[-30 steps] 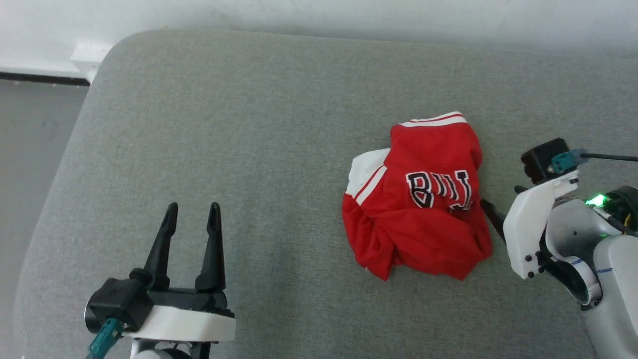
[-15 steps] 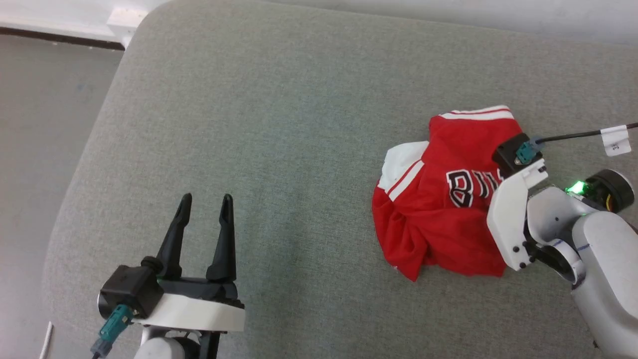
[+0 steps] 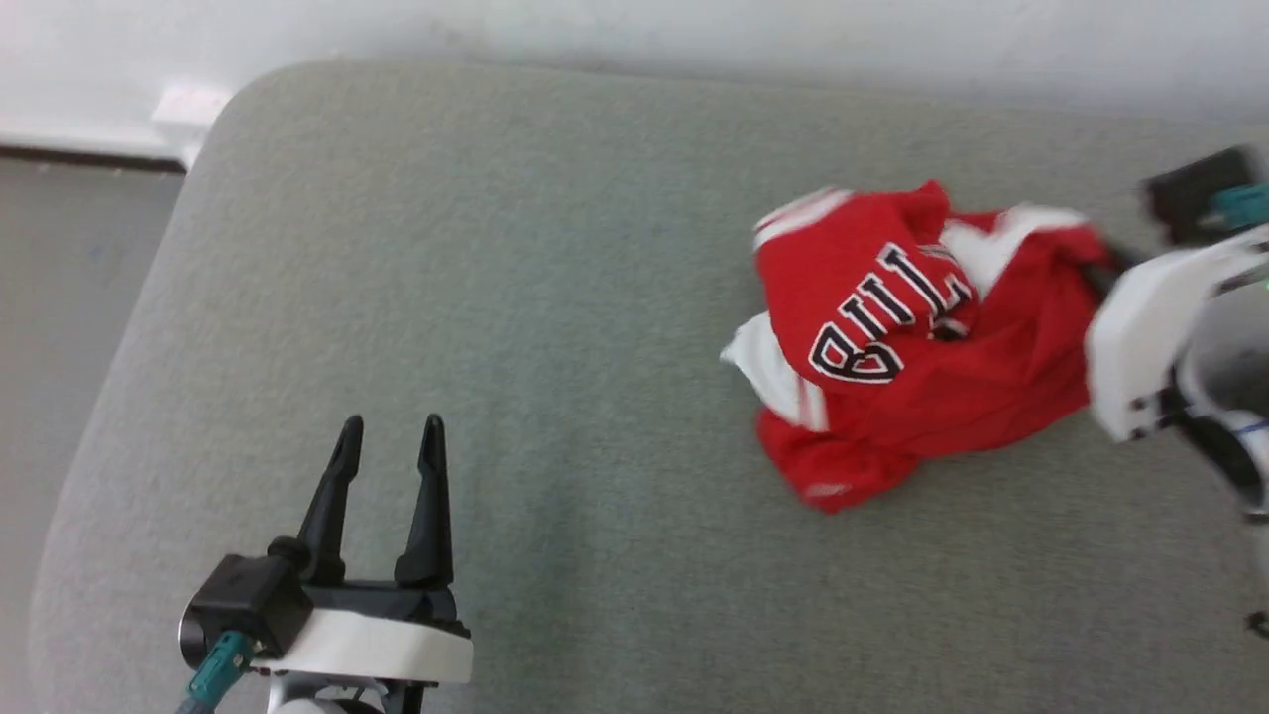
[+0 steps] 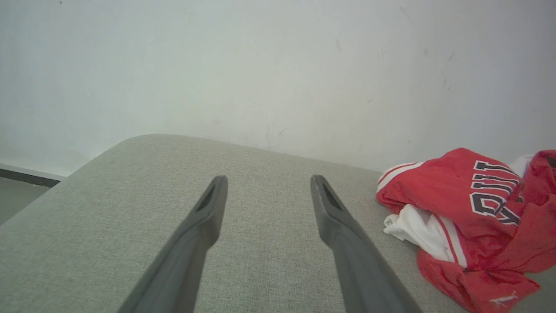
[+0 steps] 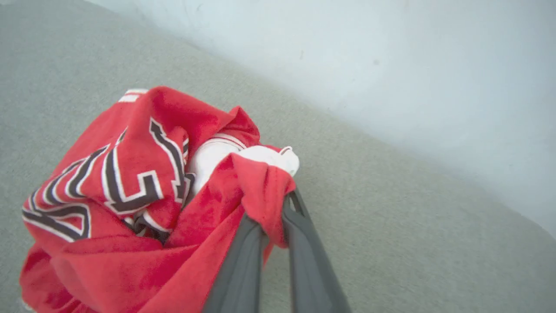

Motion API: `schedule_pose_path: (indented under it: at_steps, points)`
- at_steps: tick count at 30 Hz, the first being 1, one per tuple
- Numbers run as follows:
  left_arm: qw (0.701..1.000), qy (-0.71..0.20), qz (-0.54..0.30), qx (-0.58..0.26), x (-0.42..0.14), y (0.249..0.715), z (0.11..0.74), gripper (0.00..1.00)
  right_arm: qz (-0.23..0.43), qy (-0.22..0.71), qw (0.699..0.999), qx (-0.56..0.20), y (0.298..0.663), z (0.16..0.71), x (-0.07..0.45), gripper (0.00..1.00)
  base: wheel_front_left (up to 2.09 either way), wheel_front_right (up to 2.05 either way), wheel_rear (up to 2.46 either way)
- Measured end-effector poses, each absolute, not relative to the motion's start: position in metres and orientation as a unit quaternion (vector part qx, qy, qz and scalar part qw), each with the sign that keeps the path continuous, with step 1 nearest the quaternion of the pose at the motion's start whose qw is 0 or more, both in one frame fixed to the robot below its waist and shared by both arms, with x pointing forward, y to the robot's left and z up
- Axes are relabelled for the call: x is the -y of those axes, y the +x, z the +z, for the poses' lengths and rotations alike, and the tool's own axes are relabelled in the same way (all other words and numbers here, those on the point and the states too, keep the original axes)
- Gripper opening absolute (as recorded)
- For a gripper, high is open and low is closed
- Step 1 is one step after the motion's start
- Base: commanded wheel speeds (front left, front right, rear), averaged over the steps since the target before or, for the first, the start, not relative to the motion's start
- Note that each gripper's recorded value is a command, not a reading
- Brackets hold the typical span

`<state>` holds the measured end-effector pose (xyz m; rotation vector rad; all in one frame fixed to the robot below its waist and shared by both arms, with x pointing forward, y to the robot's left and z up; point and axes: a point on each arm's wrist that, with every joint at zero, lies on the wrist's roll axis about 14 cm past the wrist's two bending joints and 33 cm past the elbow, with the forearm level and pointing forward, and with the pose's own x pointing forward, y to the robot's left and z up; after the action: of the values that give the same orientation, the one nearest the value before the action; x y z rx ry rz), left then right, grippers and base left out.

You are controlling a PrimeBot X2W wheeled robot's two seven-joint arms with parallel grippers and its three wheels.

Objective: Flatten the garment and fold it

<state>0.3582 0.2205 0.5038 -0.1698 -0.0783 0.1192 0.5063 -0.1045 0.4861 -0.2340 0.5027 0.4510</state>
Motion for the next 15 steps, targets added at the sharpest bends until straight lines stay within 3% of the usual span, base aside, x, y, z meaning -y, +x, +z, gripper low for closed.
schedule_pose_path:
  at_steps: [3, 7, 12, 15]
  points:
    - [0.994, -0.088, 0.047, 0.044, -0.213, 0.358, 0.507, 1.00, 0.169, -0.111, 0.958, -0.202, 0.504, 0.521, 0.143, 0.00, 0.00, 0.00, 0.00]
    - [0.994, -0.093, 0.027, 0.049, -0.200, 0.359, 0.510, 1.00, 0.084, -0.102, 0.969, -0.209, 0.469, 0.524, 0.206, 0.00, 0.00, 0.00, 0.00]
    - [0.994, -0.095, 0.008, 0.053, -0.189, 0.363, 0.513, 1.00, -0.009, -0.068, 0.946, -0.315, 0.382, 0.460, 0.263, 0.00, 0.00, 0.00, 0.00]
    - [0.994, -0.094, 0.005, 0.051, -0.188, 0.363, 0.511, 1.00, -0.029, -0.043, 0.924, -0.379, 0.331, 0.414, 0.266, 0.00, 0.00, 0.00, 0.00]
